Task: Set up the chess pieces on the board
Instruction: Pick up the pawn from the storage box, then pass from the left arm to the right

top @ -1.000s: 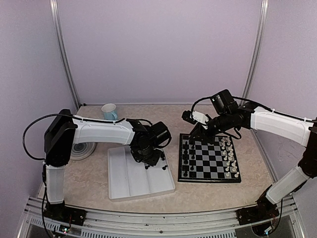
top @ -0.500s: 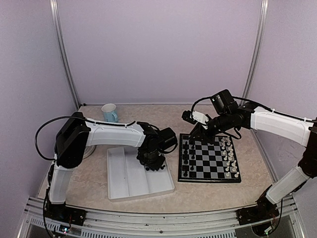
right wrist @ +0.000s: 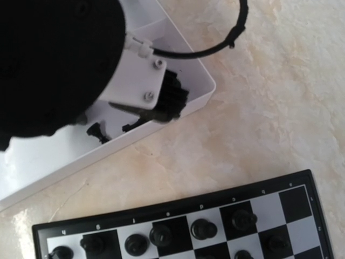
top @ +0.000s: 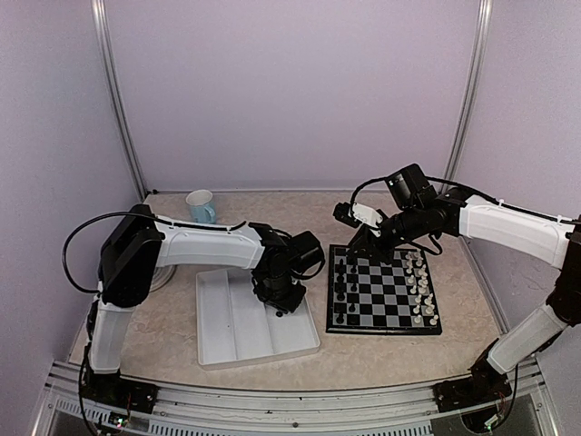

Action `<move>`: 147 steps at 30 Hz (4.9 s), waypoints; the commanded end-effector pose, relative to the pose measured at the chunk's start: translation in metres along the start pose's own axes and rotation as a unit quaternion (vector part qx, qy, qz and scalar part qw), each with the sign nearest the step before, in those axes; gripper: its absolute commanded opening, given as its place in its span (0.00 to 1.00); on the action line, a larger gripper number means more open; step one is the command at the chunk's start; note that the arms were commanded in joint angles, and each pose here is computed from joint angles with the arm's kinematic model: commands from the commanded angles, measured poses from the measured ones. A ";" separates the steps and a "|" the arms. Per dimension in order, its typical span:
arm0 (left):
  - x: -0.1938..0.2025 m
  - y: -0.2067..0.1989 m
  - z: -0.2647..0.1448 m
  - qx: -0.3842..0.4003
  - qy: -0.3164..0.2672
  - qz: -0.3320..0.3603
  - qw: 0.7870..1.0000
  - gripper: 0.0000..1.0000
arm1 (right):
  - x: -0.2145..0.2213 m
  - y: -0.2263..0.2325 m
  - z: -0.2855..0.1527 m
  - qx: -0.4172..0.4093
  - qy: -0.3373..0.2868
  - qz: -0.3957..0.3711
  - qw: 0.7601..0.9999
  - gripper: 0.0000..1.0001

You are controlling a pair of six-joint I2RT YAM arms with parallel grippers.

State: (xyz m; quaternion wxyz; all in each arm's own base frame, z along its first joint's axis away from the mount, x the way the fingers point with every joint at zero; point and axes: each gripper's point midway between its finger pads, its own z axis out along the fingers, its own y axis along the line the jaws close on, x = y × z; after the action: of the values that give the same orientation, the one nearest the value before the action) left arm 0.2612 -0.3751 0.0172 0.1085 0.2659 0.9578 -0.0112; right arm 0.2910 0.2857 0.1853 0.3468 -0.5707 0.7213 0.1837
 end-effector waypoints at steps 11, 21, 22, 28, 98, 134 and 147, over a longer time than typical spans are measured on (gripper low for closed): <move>0.029 -0.002 0.004 0.003 0.036 -0.046 0.998 0.39 | 0.005 0.006 0.005 -0.009 0.007 -0.002 1.000 0.19; 0.043 -0.009 0.005 0.000 0.045 -0.056 0.997 0.39 | 0.004 0.007 0.005 -0.010 0.004 -0.002 1.000 0.19; 0.045 -0.009 0.005 -0.001 0.046 -0.057 0.997 0.39 | 0.003 0.006 0.005 -0.010 0.003 -0.002 1.000 0.19; 0.047 -0.011 0.006 0.006 0.047 -0.051 0.998 0.36 | 0.004 0.007 0.006 -0.011 0.003 -0.001 1.000 0.19; -0.027 -0.053 -0.145 0.132 -0.332 0.101 0.928 0.09 | -0.041 0.082 0.056 -0.408 -0.046 0.246 0.878 0.29; -0.034 -0.049 -0.144 0.100 -0.351 0.095 0.926 0.24 | -0.042 0.084 0.061 -0.394 -0.035 0.226 0.890 0.00; -0.021 -0.033 -0.159 0.099 -0.369 0.092 0.919 0.51 | -0.013 -0.026 0.065 -0.160 0.036 0.162 0.973 0.00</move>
State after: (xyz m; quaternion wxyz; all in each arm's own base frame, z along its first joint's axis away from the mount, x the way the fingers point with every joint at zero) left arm 0.2278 -0.4070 0.1473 0.3939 0.3530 0.8295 -0.1791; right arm 0.2937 0.3614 0.1665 0.1551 -0.4904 0.7357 0.4406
